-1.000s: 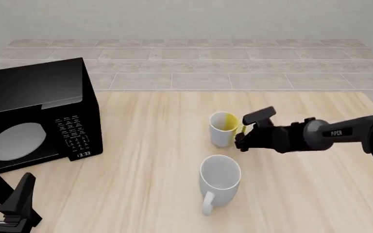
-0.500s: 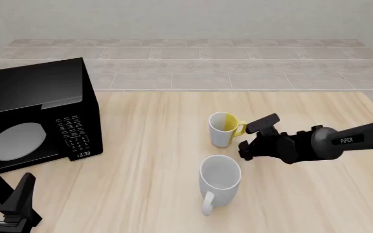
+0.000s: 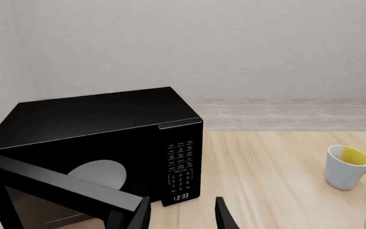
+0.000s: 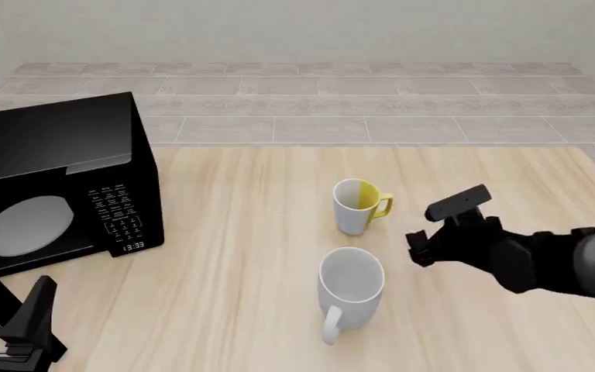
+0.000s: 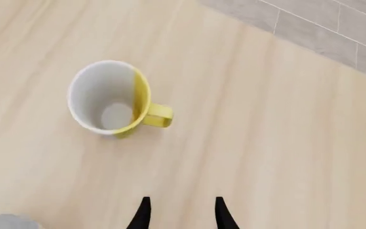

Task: Put the yellow and white mug to the front of the white mug.

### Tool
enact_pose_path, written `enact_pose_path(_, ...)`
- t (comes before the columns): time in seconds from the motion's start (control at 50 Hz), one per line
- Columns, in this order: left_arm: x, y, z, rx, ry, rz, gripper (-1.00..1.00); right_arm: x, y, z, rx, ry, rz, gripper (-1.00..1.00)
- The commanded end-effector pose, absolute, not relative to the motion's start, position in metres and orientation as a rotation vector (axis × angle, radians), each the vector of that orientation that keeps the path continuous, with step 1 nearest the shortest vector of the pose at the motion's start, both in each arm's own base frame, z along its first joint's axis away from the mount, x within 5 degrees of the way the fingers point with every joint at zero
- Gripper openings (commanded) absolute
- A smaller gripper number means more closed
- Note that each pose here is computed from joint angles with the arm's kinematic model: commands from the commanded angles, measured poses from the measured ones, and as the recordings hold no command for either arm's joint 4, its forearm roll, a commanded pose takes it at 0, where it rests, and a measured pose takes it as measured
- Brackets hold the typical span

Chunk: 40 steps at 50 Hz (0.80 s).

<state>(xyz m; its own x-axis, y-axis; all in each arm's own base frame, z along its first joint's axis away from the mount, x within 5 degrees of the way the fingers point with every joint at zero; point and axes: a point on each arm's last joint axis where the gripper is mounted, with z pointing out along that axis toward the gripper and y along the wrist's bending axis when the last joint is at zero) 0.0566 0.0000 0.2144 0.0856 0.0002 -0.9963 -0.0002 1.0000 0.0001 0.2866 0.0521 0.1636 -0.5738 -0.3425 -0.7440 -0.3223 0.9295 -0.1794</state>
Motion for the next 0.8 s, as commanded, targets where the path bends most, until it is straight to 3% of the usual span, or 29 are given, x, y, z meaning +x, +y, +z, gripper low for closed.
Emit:
enact_pose_path(0.02, 0.057, 0.0, 0.214, 0.0, 1.485, 0.0, 1.0, 0.249, 0.041, 0.184, -0.435, 2.161, -0.038, 1.0)
enact_pose_path(0.8, 0.057, 0.0, 0.214, 0.0, 1.485, 0.0, 1.0, 0.115, 0.01, 0.259, -0.268, 1.843, -0.077, 1.0)
